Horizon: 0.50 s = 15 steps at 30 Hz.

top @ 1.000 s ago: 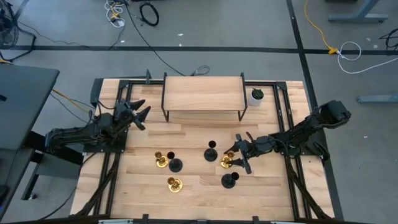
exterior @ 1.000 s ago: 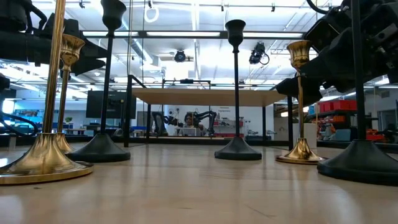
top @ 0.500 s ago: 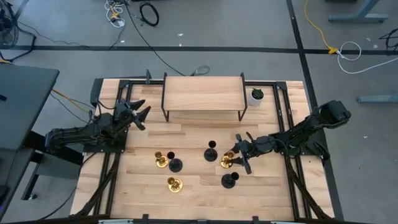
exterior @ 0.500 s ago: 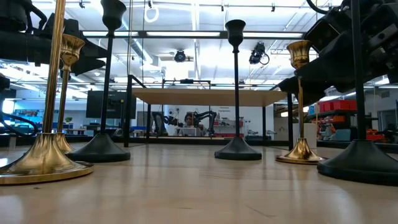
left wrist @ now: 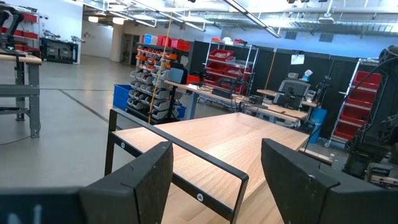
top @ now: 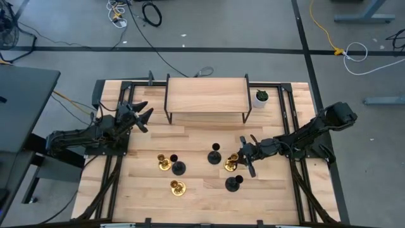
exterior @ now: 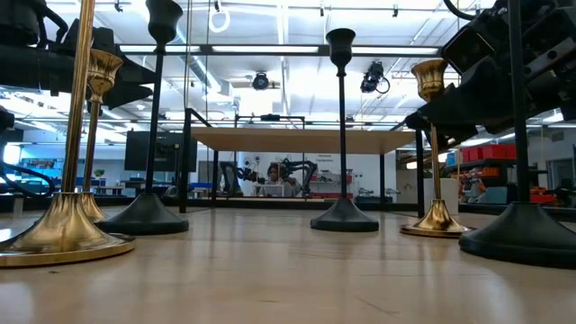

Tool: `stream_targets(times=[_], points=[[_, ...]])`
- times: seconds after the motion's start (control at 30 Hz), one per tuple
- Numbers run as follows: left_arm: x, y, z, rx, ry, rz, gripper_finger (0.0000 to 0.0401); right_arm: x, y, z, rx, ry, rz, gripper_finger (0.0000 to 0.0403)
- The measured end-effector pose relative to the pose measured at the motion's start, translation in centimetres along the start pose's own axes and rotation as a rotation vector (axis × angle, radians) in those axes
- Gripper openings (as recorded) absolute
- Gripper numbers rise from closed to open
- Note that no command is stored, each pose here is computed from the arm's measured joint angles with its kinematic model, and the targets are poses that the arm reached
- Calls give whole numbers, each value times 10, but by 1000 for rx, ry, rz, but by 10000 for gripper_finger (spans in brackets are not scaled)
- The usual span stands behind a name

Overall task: Pick & Place candle stick holders
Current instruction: Put the top right gold candle holder on the shelf

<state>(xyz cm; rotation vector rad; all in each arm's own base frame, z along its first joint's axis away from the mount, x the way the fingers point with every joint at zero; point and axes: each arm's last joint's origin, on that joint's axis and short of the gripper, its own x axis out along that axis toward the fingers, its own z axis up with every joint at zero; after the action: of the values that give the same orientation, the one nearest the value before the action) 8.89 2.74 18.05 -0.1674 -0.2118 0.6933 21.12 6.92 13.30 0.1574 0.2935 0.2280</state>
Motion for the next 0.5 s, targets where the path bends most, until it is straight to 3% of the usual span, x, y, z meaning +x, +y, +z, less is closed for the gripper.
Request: stream_targets(times=[0.5], points=[[0,0,0,0,0,0,245,-1,0,2,-10,-11,6,21]])
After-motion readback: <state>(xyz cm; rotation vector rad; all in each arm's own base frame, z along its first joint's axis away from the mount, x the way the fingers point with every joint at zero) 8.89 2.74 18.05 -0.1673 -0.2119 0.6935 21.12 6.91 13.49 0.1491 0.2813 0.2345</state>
